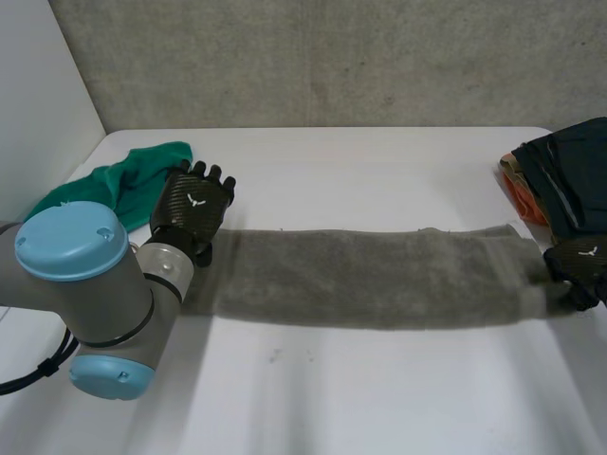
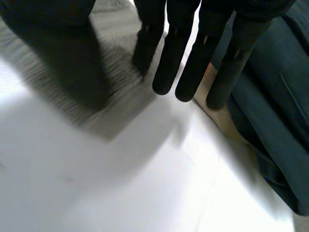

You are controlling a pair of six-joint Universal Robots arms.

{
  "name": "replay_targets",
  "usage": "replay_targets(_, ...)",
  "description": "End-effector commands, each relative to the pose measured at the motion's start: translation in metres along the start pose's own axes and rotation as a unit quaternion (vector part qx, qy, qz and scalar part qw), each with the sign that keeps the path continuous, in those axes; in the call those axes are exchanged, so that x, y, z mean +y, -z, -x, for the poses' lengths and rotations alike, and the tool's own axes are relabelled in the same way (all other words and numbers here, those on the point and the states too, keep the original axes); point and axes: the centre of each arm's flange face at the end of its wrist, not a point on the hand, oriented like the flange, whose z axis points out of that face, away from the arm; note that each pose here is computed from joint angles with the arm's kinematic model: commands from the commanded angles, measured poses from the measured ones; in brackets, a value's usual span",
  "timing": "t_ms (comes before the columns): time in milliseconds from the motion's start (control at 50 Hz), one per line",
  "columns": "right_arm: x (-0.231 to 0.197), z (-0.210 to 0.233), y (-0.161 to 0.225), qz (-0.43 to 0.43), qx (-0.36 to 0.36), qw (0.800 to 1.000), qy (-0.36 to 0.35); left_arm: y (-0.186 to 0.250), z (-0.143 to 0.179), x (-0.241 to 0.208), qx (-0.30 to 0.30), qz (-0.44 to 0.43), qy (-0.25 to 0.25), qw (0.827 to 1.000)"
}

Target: Fold the laundry.

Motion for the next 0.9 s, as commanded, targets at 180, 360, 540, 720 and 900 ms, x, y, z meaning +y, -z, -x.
replay_targets(180,0.031,-0.099,0.0,0.074,0.204,0.968,0.129,0.01,0.011,-0.011,-0.011,-0.012,0.002,1.0)
replay_targets(360,-0.073,-0.028,0.014,-0.103,0.161,0.97,0.148,0.013,0.019,-0.013,-0.021,-0.013,0.005,1.0)
replay_targets(540,-0.167,0.124,0.063,-0.372,0.003,0.913,0.167,0.02,0.023,-0.019,-0.025,-0.02,0.005,0.999)
replay_targets(720,-0.128,0.269,0.091,-0.427,-0.204,0.847,0.241,0.023,0.018,-0.019,-0.018,-0.02,0.005,1.0)
replay_targets(900,-0.116,0.25,0.093,-0.362,-0.202,0.888,0.199,0.026,0.005,-0.029,-0.002,-0.036,0.004,0.999)
